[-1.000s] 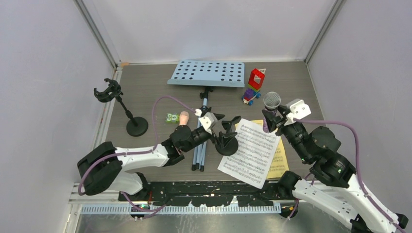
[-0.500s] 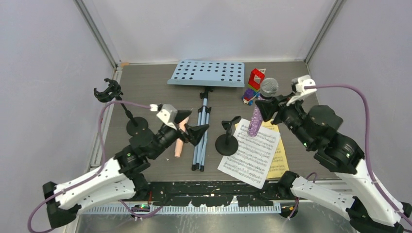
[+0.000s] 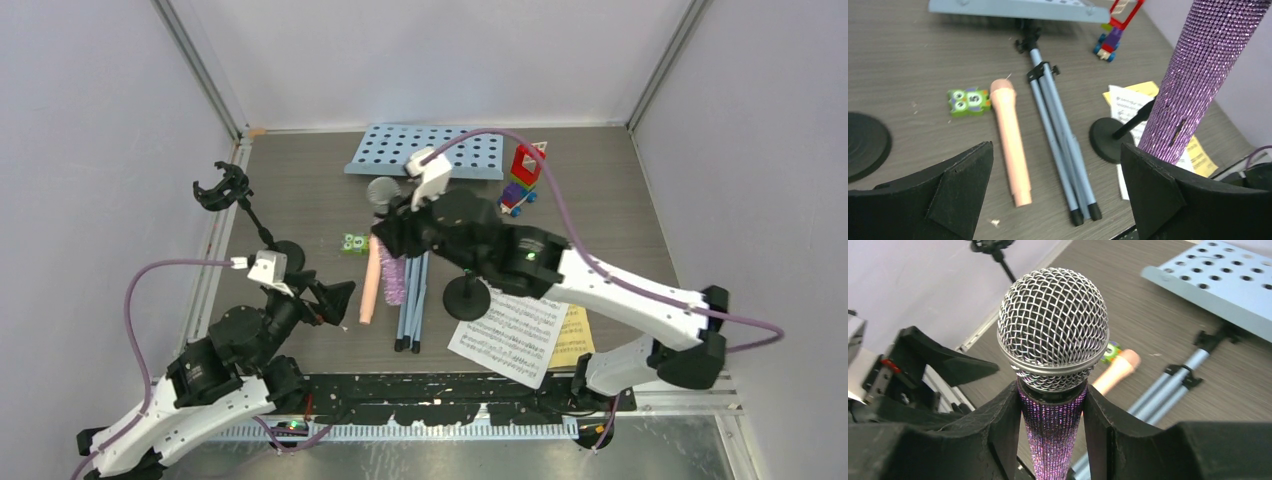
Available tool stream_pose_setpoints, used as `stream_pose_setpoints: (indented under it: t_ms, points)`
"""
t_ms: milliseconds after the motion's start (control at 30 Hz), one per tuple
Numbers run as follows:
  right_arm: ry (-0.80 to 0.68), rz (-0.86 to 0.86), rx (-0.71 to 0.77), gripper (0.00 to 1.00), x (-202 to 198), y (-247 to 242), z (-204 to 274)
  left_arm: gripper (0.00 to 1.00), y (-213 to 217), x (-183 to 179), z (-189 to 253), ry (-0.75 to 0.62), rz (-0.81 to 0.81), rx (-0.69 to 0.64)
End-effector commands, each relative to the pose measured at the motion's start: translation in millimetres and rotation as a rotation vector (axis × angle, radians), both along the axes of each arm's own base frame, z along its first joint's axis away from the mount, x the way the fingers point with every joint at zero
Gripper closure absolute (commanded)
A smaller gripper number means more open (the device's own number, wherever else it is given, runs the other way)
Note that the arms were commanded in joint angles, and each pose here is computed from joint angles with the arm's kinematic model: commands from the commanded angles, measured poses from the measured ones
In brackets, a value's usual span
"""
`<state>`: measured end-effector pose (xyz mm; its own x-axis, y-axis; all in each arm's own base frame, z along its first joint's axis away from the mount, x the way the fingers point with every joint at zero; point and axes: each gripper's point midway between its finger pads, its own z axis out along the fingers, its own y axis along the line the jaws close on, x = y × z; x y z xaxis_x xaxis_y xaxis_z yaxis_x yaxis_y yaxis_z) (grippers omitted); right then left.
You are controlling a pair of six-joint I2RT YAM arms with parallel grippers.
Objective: Pack up the instrument practice props
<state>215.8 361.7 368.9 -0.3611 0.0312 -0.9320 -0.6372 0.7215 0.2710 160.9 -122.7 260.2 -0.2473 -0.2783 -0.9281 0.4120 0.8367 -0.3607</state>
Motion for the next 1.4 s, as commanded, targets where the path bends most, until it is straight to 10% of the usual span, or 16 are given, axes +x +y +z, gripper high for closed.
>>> stream_pose_setpoints:
  t_ms: [0,600,1367]
  points:
    - [-0.044,-0.105,0.136,1.00,17.5,43.3,23.7,0.03,27.7,0.9,-15.8,0.062,0.113,0.046]
    - [0.352,-0.467,-0.048,1.00,130.9,52.3,-183.5,0.00,54.0,-7.6,4.7,0.113,0.118,0.316]
    - [0.539,-0.583,-0.206,0.82,122.6,31.7,-305.6,0.00,78.4,-12.0,4.9,0.091,0.188,0.270]
